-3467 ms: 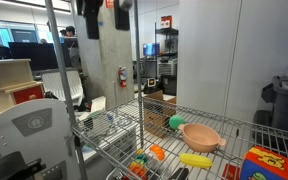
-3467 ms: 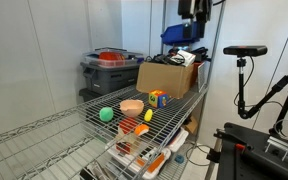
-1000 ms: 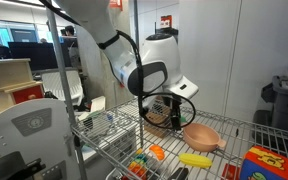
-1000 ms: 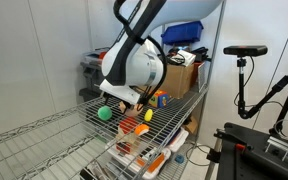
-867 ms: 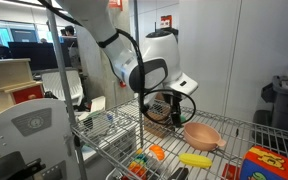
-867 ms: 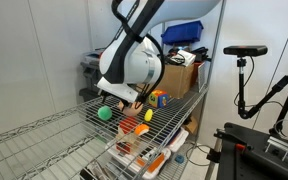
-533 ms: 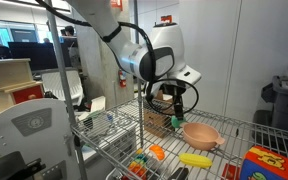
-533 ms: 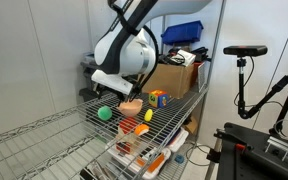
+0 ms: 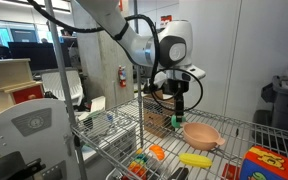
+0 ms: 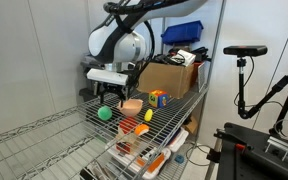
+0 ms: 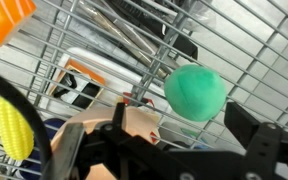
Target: Move the green object to the right
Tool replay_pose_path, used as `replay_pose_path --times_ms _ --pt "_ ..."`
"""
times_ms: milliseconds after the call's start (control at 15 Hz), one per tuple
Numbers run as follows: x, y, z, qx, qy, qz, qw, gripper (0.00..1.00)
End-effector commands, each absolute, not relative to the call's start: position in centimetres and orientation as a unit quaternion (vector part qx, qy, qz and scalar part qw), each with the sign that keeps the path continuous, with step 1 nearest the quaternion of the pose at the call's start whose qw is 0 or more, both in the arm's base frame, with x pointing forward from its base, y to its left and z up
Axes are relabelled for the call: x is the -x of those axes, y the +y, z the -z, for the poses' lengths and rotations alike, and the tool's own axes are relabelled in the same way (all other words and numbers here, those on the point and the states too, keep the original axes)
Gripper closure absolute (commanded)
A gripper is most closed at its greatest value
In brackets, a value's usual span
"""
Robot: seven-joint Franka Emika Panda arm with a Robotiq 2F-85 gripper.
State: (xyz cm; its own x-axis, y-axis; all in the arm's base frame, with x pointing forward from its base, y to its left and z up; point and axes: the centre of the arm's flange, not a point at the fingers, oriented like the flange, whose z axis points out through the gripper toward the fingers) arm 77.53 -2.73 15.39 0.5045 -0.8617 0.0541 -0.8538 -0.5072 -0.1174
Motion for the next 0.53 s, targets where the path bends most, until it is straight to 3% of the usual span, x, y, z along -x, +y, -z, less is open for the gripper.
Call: replay_pose_path --times_ms 0,467 --pt "-82.0 -2.8 -15.3 0.871 0.491 0.008 0.025 0.00" --pt "-86.3 -2.1 -12.8 0.880 0.473 -0.015 0.039 0.00"
